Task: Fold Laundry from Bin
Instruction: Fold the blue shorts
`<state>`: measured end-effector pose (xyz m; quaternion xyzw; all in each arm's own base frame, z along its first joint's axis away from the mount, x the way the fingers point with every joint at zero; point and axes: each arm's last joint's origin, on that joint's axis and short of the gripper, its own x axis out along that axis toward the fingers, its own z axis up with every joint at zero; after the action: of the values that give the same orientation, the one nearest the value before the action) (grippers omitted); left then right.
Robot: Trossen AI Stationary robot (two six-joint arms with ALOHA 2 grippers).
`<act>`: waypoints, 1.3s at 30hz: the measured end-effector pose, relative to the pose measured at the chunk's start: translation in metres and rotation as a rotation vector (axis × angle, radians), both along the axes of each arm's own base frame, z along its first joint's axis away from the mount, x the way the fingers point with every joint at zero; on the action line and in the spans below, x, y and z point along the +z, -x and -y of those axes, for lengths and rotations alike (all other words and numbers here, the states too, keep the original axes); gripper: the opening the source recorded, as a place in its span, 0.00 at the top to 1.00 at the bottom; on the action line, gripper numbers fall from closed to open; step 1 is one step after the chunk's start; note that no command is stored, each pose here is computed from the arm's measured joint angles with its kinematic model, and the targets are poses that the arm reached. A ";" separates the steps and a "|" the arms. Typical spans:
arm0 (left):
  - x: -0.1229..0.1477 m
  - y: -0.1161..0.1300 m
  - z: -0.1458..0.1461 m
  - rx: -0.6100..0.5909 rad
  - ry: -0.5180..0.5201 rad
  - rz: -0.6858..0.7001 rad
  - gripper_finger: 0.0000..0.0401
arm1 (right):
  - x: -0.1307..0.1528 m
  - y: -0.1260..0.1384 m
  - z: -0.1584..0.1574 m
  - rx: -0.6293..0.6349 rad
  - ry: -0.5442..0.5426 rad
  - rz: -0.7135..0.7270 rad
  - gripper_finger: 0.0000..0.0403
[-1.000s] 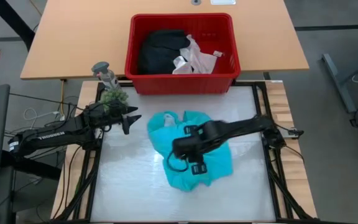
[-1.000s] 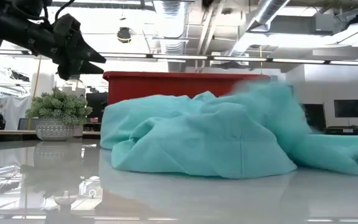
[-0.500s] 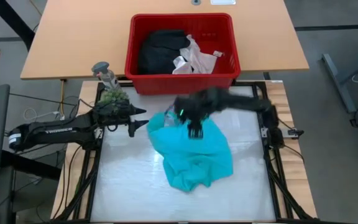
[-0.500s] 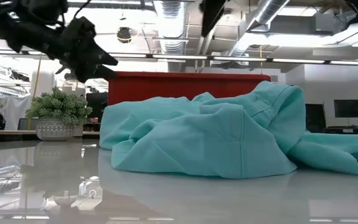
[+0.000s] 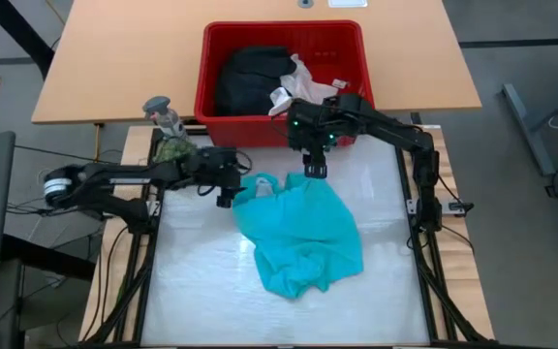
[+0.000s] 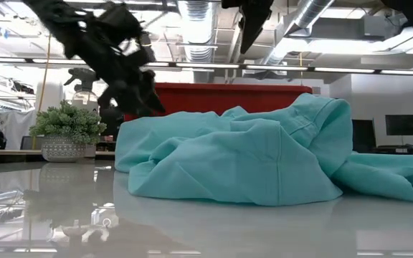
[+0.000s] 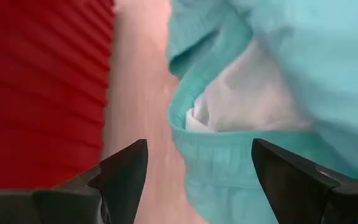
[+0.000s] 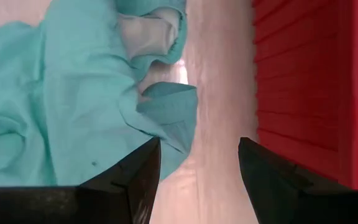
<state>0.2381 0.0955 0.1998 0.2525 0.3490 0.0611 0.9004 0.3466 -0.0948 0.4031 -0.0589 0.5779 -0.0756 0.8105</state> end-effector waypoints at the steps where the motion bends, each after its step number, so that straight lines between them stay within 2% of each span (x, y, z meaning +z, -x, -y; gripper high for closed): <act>1: -0.003 -0.005 -0.002 -0.019 -0.014 -0.034 0.32 | 0.000 0.000 0.001 0.005 0.003 -0.002 0.41; 6: -0.016 -0.028 -0.008 -0.107 -0.086 -0.186 0.35 | 0.000 0.003 0.009 0.033 0.019 -0.011 0.41; 9: -0.025 -0.039 -0.007 -0.136 -0.177 -0.263 0.39 | 0.000 0.004 0.012 0.041 0.022 -0.014 0.41; 14: -0.036 -0.052 -0.002 -0.191 -0.268 -0.338 0.45 | 0.000 0.005 0.017 0.048 -0.002 -0.007 0.41; 19: -0.036 -0.054 0.003 -0.157 -0.324 -0.364 0.49 | 0.000 0.007 0.022 0.035 -0.006 -0.006 0.41; 26: -0.026 -0.052 -0.003 -0.134 -0.218 -0.261 0.58 | 0.001 0.008 0.023 0.029 -0.017 0.000 0.41; 34: -0.026 -0.049 -0.015 -0.110 -0.139 -0.209 0.83 | 0.001 0.007 0.020 0.020 -0.024 0.003 0.41; 39: -0.025 -0.047 -0.024 -0.035 -0.145 -0.195 0.98 | 0.001 0.006 0.018 0.019 -0.026 0.004 0.41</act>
<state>0.2851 0.1196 0.1751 0.3277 0.4252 0.0456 0.8425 0.3407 -0.1125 0.4036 -0.0538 0.5765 -0.0605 0.8131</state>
